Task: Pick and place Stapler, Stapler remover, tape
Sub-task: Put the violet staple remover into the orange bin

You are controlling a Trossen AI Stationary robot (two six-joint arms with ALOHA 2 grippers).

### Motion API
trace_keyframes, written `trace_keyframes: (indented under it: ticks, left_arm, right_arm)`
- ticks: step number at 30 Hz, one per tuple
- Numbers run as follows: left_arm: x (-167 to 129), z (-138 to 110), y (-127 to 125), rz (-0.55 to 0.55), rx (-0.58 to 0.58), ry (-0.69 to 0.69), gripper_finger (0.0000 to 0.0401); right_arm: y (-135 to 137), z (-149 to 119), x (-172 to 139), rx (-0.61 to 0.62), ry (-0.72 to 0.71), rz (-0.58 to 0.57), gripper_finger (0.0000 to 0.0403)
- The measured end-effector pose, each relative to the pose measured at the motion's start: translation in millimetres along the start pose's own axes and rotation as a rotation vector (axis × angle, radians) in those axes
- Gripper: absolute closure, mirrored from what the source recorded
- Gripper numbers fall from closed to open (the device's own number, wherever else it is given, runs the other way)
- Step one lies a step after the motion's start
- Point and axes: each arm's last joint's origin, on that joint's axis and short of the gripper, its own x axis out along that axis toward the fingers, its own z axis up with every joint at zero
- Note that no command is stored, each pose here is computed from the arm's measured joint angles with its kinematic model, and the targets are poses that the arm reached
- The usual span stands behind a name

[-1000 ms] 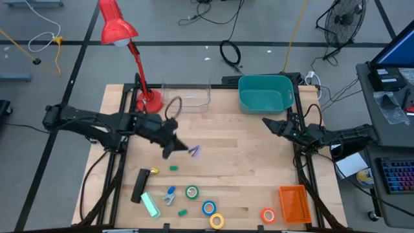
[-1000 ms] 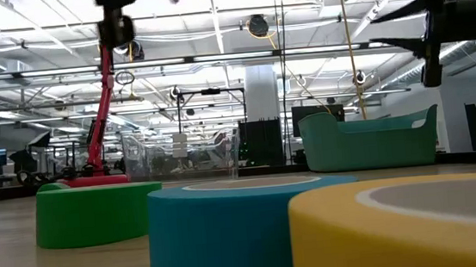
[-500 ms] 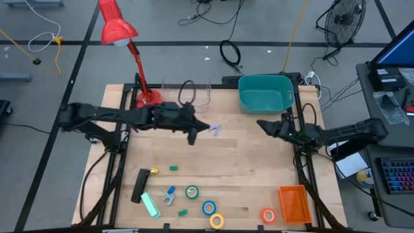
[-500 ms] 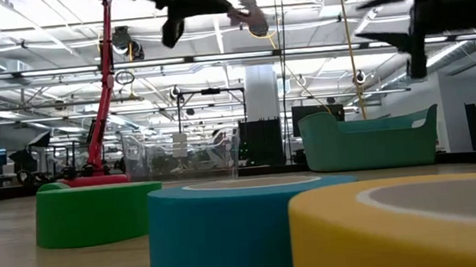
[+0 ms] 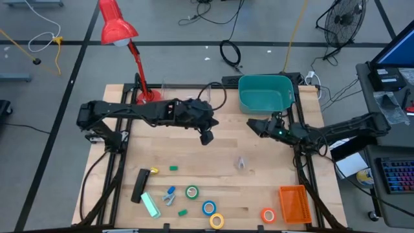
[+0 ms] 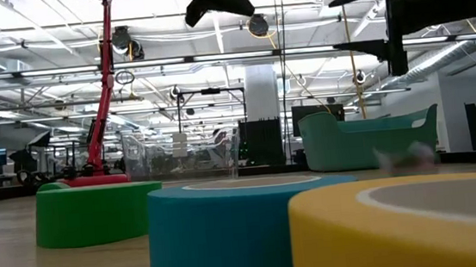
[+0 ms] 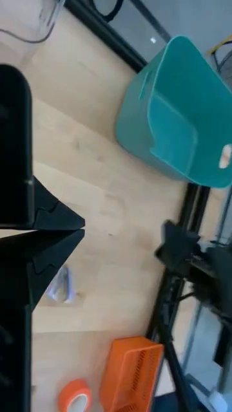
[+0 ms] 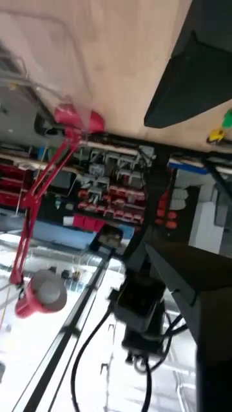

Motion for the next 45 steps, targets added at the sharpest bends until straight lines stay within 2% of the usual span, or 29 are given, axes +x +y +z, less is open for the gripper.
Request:
trace_keyframes:
  ticks: [6, 9, 17, 20, 22, 27, 33, 36, 39, 42, 45]
  left_arm:
    - [-0.5, -1.7, 0.1, -0.005, 0.002, 0.019, 0.0401]
    - [-0.5, -3.3, -0.4, -0.029, -0.01, 0.04, 0.0401]
    - [-3.2, -20.6, -1.8, -0.024, 0.013, 0.215, 0.0401]
    - [-4.1, -24.2, -2.4, -0.019, 0.022, 0.25, 0.0401]
    - [-4.4, -25.2, -2.4, -0.017, 0.024, 0.26, 0.0401]
    - [-5.1, -26.5, -6.2, -0.024, 0.028, 0.265, 0.0401]
    - [-3.5, -34.9, -11.3, -0.023, 0.025, 0.287, 0.04]
    - [3.7, -49.7, -11.4, -0.015, 0.005, 0.321, 0.04]
    - [12.5, -69.2, -10.4, -0.014, -0.029, 0.36, 0.04]
    - [23.5, -93.9, -9.6, -0.043, -0.084, 0.394, 0.0398]
    - [31.3, -112.6, -10.1, -0.085, -0.142, 0.404, 0.04]
  right_arm:
    - [-1.9, -0.9, 0.6, -0.022, 0.007, -0.014, 0.0109]
    - [-2.3, -2.6, 0.8, -0.058, 0.07, -0.007, 0.0109]
    - [-12.0, -22.1, -7.1, -0.167, 0.608, 0.006, 0.011]
    - [-18.6, -31.1, -14.3, -0.193, 0.765, -0.038, 0.011]
    - [-26.1, -36.5, -20.3, -0.212, 0.862, -0.108, 0.011]
    - [-44.3, -46.3, -37.4, -0.295, 1.022, -0.292, 0.011]
    - [-47.1, -56.5, -45.0, -0.376, 1.119, -0.337, 0.011]
    - [-37.9, -61.7, -42.1, -0.494, 1.189, -0.413, 0.011]
    - [-15.4, -66.4, -29.7, -0.708, 1.208, -0.47, 0.011]
    - [11.1, -74.3, -11.1, -0.932, 1.209, -0.458, 0.011]
    - [25.5, -84.3, 3.6, -1.108, 1.263, -0.433, 0.011]
